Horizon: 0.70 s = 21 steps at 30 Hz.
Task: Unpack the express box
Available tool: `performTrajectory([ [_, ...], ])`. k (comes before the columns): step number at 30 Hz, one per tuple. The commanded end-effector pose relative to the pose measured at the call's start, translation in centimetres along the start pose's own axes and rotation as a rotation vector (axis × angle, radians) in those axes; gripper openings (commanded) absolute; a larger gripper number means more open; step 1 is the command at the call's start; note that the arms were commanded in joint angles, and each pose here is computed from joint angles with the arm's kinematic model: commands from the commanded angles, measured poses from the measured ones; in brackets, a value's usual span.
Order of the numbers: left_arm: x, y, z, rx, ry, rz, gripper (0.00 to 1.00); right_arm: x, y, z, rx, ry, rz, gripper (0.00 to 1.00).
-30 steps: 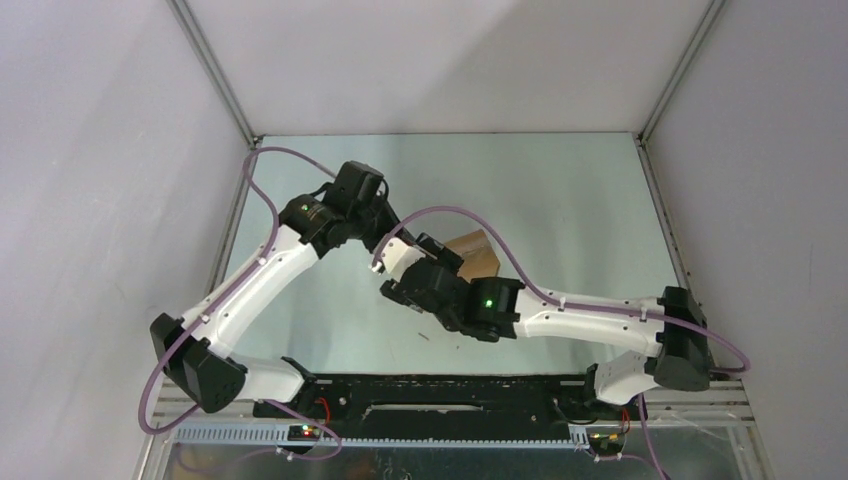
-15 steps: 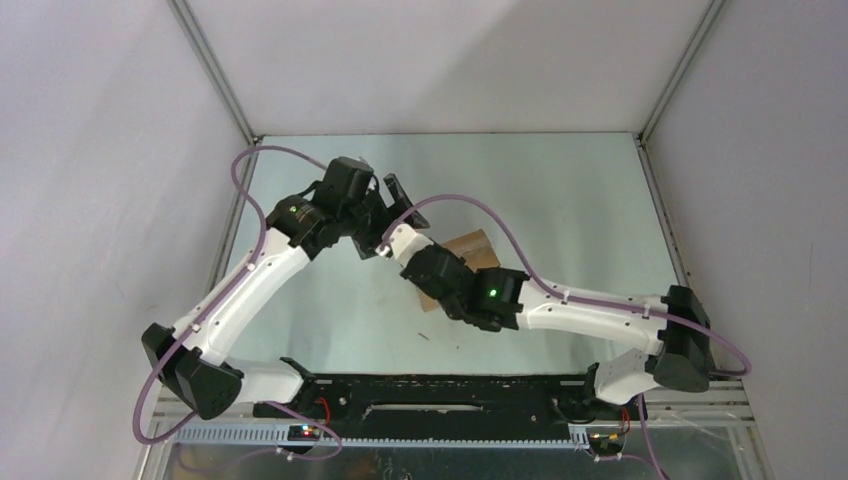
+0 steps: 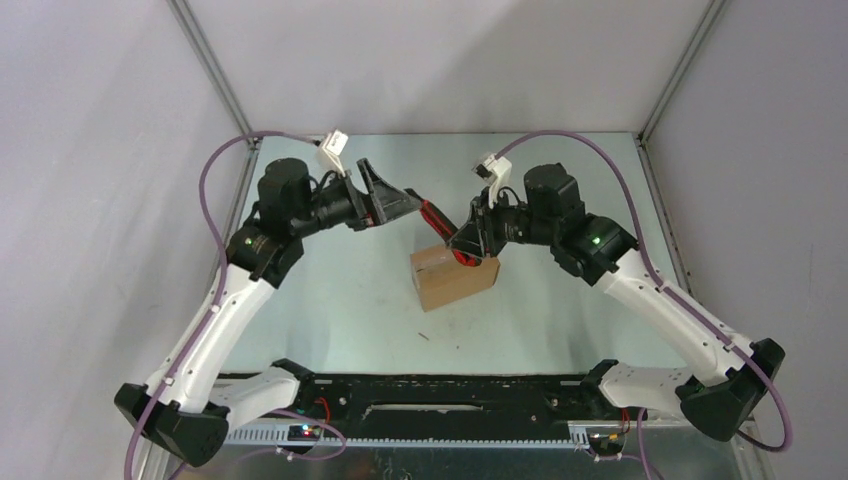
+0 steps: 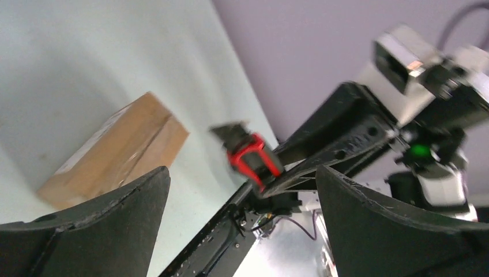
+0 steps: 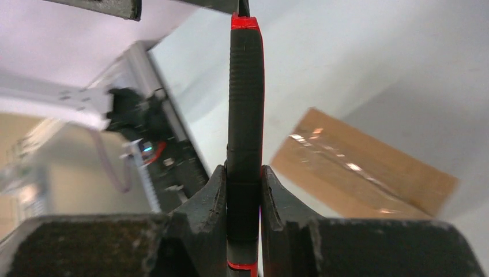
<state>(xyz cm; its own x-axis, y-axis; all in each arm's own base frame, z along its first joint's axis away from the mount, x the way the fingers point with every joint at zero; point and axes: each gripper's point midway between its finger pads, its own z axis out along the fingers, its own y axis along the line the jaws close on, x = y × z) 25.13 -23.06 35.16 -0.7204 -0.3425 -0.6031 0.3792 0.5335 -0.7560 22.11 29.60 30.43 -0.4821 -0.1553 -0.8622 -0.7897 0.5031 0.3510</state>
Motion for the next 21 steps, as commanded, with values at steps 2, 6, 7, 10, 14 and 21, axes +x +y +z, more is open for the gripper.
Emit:
performTrajectory([
  [2, 0.7, -6.5, -0.9, 0.443, 0.027, 0.156, 1.00, -1.9, 6.5, -2.8, -0.388, 0.018, 0.125, 0.00],
  [6, 1.8, -7.0, -1.2, 0.519, 0.076, 0.160, 0.99, -2.8, 7.3, -3.7, -0.449, 0.003, 0.175, 0.00],
  [7, 2.0, -6.9, -1.2, 0.517, 0.083, 0.166, 0.99, -3.1, 7.5, -3.9, -0.459, -0.005, 0.180, 0.00],
  [10, 2.2, -7.1, -1.4, 0.541, 0.088, 0.158, 0.95, -3.6, 8.0, -4.3, -0.487, -0.012, 0.199, 0.00],
  [14, 2.2, -8.2, -2.0, 0.620, 0.077, 0.131, 0.84, -3.6, 8.0, -4.2, -0.503, 0.002, 0.231, 0.00],
  [21, 3.0, -8.4, -2.3, 0.671, 0.129, 0.098, 0.61, -3.6, 7.8, -4.0, -0.525, 0.024, 0.271, 0.00],
])
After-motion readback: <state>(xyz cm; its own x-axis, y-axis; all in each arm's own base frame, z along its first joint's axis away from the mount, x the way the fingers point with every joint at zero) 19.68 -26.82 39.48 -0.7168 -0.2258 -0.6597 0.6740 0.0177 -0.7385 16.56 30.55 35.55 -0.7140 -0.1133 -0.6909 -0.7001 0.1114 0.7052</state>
